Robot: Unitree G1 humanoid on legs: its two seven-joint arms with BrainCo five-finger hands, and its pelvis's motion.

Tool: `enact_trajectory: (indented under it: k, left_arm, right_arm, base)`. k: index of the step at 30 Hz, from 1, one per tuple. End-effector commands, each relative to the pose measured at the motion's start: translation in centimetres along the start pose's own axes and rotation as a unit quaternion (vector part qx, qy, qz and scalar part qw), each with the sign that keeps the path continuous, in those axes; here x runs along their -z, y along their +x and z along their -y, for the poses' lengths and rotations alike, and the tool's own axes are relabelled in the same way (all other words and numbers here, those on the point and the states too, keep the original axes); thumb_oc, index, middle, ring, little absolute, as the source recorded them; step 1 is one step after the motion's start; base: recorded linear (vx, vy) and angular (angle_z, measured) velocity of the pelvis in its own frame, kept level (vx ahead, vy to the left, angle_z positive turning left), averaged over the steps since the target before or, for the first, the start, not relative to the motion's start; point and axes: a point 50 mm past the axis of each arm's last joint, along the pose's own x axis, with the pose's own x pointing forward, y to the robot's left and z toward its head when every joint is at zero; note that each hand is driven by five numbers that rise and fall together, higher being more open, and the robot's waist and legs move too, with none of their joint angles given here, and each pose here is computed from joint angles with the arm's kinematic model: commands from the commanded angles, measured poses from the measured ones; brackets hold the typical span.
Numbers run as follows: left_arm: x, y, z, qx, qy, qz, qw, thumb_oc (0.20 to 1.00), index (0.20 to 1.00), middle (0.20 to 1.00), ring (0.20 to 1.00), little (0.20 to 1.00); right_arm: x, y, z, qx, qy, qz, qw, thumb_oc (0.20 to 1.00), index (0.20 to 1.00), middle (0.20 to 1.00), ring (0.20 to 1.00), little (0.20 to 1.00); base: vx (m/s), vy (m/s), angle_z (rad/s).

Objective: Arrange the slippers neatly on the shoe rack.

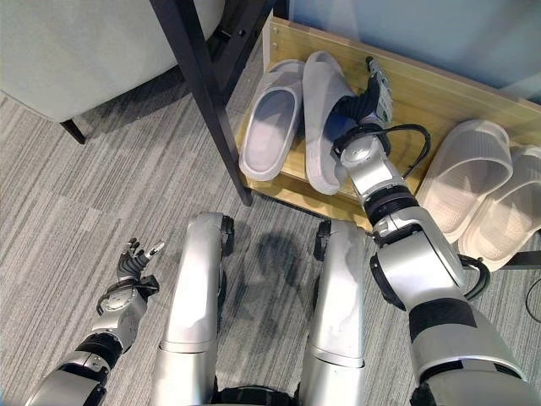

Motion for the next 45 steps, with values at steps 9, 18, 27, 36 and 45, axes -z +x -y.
enact_trajectory:
  k: [9, 18, 27, 36, 45]
  left_arm:
    - [0.9, -1.0, 2.1, 0.049, 0.040, 0.006, 0.998, 1.000, 1.000, 1.000, 1.000, 1.000]
    - [1.0, -1.4, 2.4, 0.048, 0.045, 0.018, 0.998, 1.000, 1.000, 1.000, 1.000, 1.000]
    - [1.8, -1.7, 2.3, 0.051, 0.068, 0.015, 0.996, 1.000, 1.000, 1.000, 1.000, 1.000]
    - [3.0, -2.0, 2.1, 0.057, 0.090, -0.008, 0.994, 1.000, 1.000, 1.000, 1.000, 1.000]
    - [3.6, -2.2, 2.2, 0.067, 0.113, -0.018, 0.991, 1.000, 1.000, 1.000, 1.000, 1.000]
  right_arm:
    - [-1.6, -2.2, -2.9, -0.029, -0.002, 0.059, 0.998, 1.000, 1.000, 1.000, 1.000, 1.000]
    - [0.1, -2.2, 1.0, 0.096, -0.032, 0.057, 0.993, 1.000, 1.000, 1.000, 1.000, 1.000]
    - [1.5, -2.2, 3.6, 0.187, -0.006, 0.024, 0.982, 1.000, 1.000, 1.000, 1.000, 1.000]
    - [-0.6, -1.8, 1.5, 0.158, 0.127, 0.007, 0.979, 1.000, 1.000, 1.000, 1.000, 1.000]
    - [-3.5, -2.2, -0.7, 0.127, 0.236, 0.000, 0.963, 1.000, 1.000, 1.000, 1.000, 1.000]
  base:
    - [0.00, 0.000, 0.00]
    - [0.00, -0.001, 0.00]
    - [0.00, 0.000, 0.00]
    - [0.00, 0.000, 0.00]
    - [0.00, 0.000, 0.00]
